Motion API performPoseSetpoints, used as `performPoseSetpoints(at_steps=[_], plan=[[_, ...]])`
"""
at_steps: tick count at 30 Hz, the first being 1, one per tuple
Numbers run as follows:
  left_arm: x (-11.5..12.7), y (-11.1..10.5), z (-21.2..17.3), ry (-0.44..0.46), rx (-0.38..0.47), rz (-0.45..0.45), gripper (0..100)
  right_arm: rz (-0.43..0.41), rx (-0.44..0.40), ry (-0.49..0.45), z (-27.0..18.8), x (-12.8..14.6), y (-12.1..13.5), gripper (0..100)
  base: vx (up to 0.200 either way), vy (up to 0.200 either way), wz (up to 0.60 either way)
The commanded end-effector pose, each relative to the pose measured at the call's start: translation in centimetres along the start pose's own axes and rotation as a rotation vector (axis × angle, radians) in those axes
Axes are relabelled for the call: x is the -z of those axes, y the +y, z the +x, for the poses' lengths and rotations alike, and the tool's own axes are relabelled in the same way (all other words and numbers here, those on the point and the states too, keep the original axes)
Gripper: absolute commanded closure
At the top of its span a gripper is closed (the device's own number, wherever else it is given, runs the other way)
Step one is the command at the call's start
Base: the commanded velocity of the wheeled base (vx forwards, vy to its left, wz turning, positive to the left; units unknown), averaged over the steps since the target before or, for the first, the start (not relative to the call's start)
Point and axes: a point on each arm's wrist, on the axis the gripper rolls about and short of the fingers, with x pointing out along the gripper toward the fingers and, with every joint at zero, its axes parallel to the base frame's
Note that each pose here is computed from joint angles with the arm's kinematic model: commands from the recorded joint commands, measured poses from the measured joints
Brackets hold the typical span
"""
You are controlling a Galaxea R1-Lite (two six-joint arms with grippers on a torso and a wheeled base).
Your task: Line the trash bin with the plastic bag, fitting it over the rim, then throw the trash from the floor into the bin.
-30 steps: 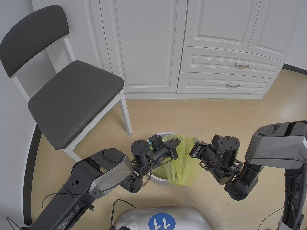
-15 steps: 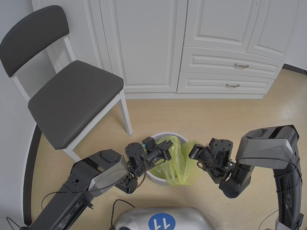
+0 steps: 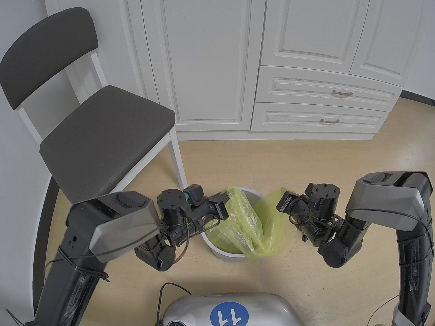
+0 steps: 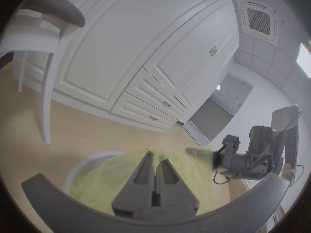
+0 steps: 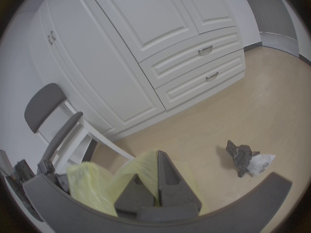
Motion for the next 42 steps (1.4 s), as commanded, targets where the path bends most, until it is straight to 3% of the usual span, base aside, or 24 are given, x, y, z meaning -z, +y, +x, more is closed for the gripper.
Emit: performPoseSetpoints(at_steps=[1, 7, 14, 16, 17, 20, 26, 30, 36, 42], plan=[[-5.3, -0.1, -2.9, -0.045, -0.044, 0.008, 100, 0.01, -0.039, 0.011, 0.8, -4.9, 2.8, 100, 0.0, 0.0, 0.0], [-5.5, 0.0, -5.0, -0.002, -0.091, -0.007, 100, -0.001, 0.001, 0.018, 2.8, -5.7, 2.8, 100, 0.0, 0.0, 0.0], [-3.3, 0.5, -6.2, 0.072, -0.137, -0.039, 100, -0.011, 0.05, 0.044, 3.2, -5.9, 0.9, 100, 0.0, 0.0, 0.0], [-2.1, 1.4, -6.4, 0.089, -0.178, -0.049, 100, -0.004, 0.078, 0.115, 3.3, -5.5, 0.0, 100, 0.0, 0.0, 0.0], [-1.7, 1.8, -6.5, 0.088, -0.21, -0.052, 100, 0.021, 0.097, 0.194, 3.7, -4.2, -0.8, 100, 0.0, 0.0, 0.0], [-1.4, 2.1, -6.8, 0.085, -0.259, -0.044, 100, 0.056, 0.153, 0.294, 3.7, -1.7, -1.7, 100, 0.0, 0.0, 0.0], [-1.3, 2.1, -7.2, 0.102, -0.268, -0.029, 100, 0.037, 0.196, 0.386, 3.3, 0.4, -2.5, 100, 0.0, 0.0, 0.0], [-0.7, 4.5, -8.7, 0.149, -0.333, -0.022, 100, 0.025, 0.224, 0.453, 2.8, 1.5, -3.1, 100, 0.0, 0.0, 0.0], [-1.3, 6.1, -9.9, 0.188, -0.364, -0.051, 100, -0.074, 0.267, 0.556, 1.1, -0.9, -2.6, 100, 0.0, 0.0, 0.0], [-0.6, 6.5, -10.3, 0.276, -0.394, -0.036, 100, -0.15, 0.278, 0.621, -0.7, -3.1, -1.7, 100, 0.0, 0.0, 0.0]])
